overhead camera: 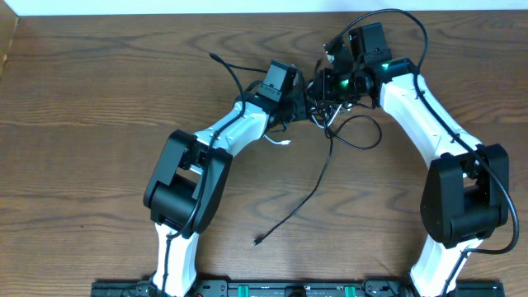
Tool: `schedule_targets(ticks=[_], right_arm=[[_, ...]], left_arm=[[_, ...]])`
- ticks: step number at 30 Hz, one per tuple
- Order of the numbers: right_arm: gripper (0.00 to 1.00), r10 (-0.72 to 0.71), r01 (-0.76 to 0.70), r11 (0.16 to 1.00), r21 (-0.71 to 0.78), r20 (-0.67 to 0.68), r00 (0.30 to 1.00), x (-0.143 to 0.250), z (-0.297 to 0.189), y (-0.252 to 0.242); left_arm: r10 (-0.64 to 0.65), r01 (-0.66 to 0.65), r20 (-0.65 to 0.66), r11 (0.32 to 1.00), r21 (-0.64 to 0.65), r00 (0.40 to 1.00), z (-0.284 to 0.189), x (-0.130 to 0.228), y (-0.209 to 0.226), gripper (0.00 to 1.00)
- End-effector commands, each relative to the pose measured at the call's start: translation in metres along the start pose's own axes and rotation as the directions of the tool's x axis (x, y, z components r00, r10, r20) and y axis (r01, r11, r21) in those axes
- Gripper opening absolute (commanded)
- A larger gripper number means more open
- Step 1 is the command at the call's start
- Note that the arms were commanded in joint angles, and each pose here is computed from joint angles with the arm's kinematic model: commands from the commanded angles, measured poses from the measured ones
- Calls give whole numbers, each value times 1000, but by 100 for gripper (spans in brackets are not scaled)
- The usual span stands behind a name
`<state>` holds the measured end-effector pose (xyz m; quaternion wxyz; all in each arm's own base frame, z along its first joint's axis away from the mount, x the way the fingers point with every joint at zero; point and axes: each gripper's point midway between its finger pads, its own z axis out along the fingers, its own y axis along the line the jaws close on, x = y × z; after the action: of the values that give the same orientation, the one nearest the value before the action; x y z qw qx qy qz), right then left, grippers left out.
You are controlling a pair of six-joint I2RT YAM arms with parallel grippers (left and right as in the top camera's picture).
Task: Untangle cables
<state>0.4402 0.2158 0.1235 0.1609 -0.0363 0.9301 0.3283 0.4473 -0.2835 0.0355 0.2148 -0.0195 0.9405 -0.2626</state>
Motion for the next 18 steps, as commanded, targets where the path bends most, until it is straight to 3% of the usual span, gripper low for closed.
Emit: schedule_targets(ticks=[1, 10, 13, 14, 18], right_arm=[[1, -29, 30, 998, -51, 18, 999, -4, -12, 16], [1, -29, 30, 997, -65, 13, 999, -3, -12, 18], [1, -28, 28, 998, -64, 14, 1000, -4, -13, 17], [1, -26, 27, 998, -63, 16, 1000, -4, -13, 16], [1, -8, 9, 999, -45, 34, 999, -10, -18, 5]], left_arm=[[-61, 61, 54, 998, -2, 997, 4, -12, 1, 51], [-127, 126, 16, 992, 13, 992, 27, 2, 5, 49], [-131, 131, -3, 991, 17, 991, 32, 6, 8, 13], [-126, 126, -2, 992, 15, 992, 32, 6, 9, 8], [-86, 86, 7, 996, 8, 996, 25, -1, 15, 7]])
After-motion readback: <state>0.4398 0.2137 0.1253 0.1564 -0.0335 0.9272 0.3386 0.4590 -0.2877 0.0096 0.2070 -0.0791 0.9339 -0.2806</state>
